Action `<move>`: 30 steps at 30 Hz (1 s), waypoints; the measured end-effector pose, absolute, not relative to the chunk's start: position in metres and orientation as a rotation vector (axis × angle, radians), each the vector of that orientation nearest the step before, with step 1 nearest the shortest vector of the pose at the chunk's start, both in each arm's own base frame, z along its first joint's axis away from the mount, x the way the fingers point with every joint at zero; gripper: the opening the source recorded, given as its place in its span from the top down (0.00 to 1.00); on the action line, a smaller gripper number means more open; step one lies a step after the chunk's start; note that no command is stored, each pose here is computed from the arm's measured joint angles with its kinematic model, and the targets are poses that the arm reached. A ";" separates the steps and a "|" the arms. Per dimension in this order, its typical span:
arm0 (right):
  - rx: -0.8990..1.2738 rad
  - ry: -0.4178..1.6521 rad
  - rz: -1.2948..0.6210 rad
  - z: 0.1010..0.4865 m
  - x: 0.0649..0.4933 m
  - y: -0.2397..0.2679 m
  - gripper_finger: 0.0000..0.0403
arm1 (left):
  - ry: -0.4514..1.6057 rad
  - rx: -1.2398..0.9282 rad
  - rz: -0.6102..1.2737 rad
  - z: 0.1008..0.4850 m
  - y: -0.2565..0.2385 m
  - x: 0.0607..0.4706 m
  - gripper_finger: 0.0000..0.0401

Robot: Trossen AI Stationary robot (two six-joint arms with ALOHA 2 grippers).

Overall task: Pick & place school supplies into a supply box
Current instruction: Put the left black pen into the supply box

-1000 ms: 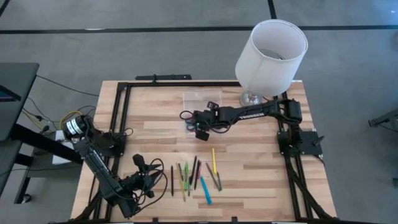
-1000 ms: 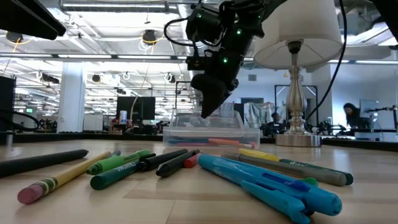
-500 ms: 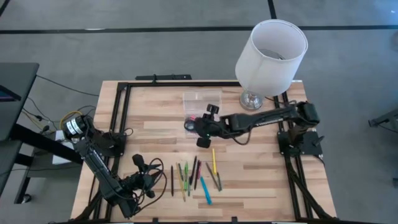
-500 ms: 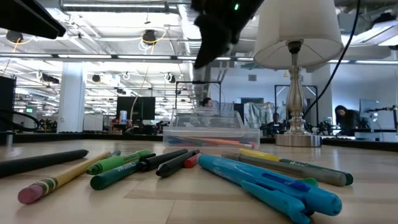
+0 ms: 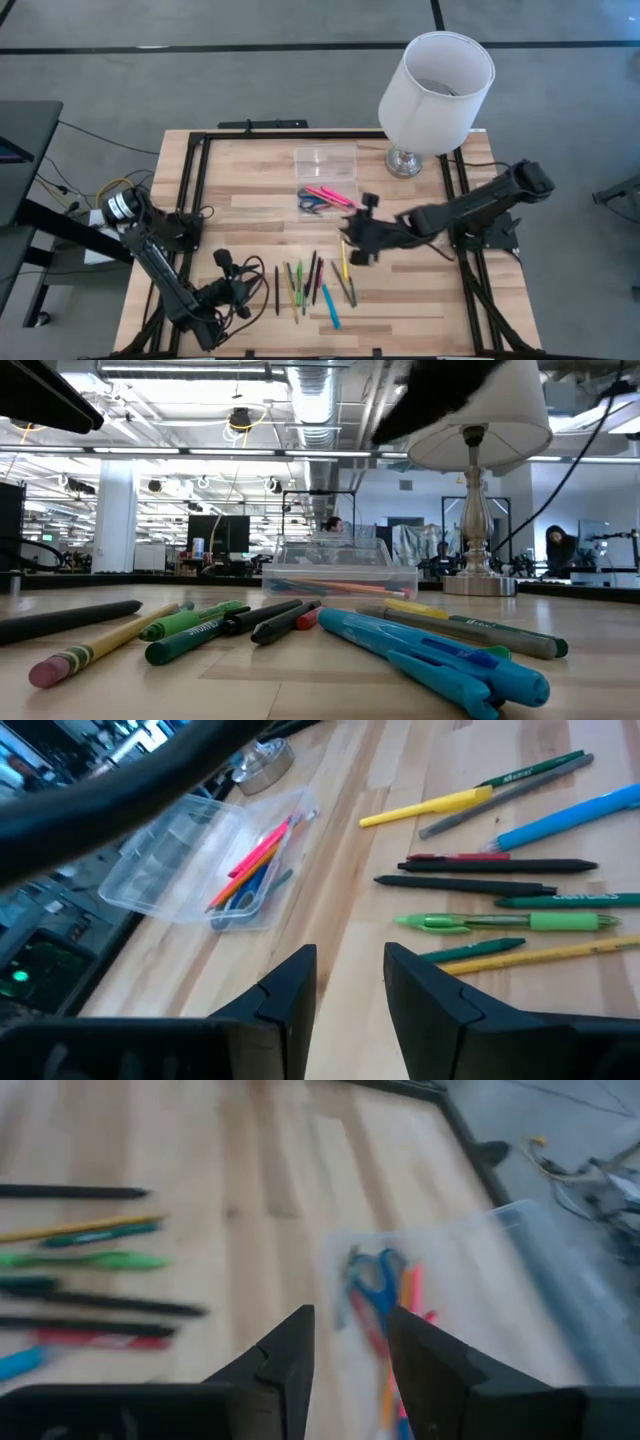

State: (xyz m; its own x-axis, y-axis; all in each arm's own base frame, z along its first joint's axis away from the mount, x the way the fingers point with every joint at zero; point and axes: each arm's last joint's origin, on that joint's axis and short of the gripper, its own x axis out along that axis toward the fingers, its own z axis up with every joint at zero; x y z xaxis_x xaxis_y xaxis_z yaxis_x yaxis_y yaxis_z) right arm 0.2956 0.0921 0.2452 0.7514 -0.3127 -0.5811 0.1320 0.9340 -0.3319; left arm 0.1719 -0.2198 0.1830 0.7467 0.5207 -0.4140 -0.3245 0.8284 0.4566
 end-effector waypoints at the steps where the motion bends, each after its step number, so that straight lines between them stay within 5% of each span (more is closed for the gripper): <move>1: -0.274 0.663 -0.231 0.241 0.286 0.097 0.70 | 0.554 0.383 0.483 0.181 -0.219 0.173 0.72; 12: -0.273 0.396 -0.191 0.204 0.214 0.157 0.70 | 0.574 0.364 0.573 0.174 -0.205 0.198 0.72; 30: -0.288 0.364 -0.193 0.178 0.210 0.184 0.70 | 0.829 0.280 0.581 0.168 -0.180 0.228 0.72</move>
State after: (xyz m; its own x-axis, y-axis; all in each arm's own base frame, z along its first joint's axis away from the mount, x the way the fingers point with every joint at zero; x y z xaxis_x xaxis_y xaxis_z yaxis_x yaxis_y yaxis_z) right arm 0.2095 0.1840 0.1778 0.9169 -0.2365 -0.3216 0.1341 0.9412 -0.3101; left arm 0.2281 -0.1795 0.1677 0.5332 0.5854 -0.6108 -0.3741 0.8107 0.4504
